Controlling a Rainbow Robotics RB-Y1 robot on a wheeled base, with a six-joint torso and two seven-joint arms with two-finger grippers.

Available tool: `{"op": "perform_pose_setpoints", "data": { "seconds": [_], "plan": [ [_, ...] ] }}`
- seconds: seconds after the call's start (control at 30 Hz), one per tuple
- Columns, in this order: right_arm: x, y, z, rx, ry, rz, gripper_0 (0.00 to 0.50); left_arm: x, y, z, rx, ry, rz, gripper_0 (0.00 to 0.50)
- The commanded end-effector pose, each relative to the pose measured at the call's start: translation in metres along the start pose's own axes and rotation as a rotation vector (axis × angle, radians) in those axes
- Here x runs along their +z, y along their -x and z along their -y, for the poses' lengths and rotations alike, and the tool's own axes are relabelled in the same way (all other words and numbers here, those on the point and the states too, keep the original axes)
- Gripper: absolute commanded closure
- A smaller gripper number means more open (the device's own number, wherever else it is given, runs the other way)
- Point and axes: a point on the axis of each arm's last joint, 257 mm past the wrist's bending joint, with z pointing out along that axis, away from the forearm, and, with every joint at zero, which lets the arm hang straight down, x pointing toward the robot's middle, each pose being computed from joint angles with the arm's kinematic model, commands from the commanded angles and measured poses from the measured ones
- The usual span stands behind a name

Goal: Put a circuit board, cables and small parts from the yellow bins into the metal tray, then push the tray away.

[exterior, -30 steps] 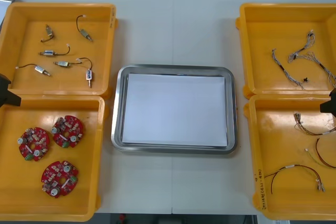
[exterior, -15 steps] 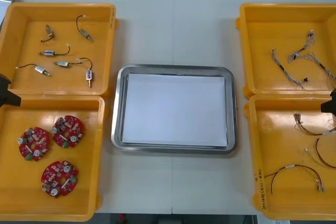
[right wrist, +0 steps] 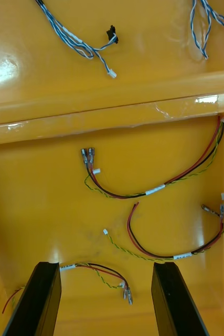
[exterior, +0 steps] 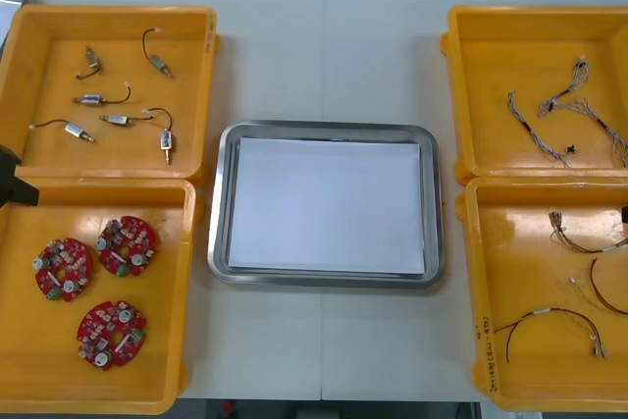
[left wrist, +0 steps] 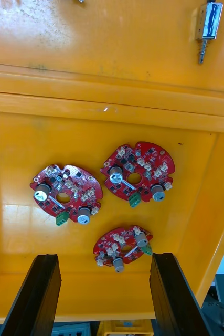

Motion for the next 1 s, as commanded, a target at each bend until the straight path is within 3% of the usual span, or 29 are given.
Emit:
{"op": "perform_pose_setpoints", "data": {
  "seconds": [0.03,0.23,0.43,0.7,1.0],
  "plan": [
    [-0.013,-0.005,0.012,0.011,-0.032,0.020,0.000,-0.005,-0.008,-0.012,0.150,0.031,-0.019,0.000],
    [-0.006,-0.024,0.019,0.079,-0.027,-0.014,0.000,-0.001,-0.027,-0.031,0.211,0.069,-0.081,0.000],
    [-0.003,-0.043,0.037,0.203,-0.032,-0.022,0.000,0.002,-0.033,-0.042,0.267,0.073,-0.116,0.000],
    [0.001,-0.053,0.041,0.429,-0.024,-0.022,0.000,0.015,-0.021,-0.049,0.327,0.026,-0.075,0.000],
    [0.013,-0.071,0.038,0.644,-0.034,-0.057,0.000,0.024,-0.018,-0.058,0.411,0.022,-0.032,0.000]
  ]
}}
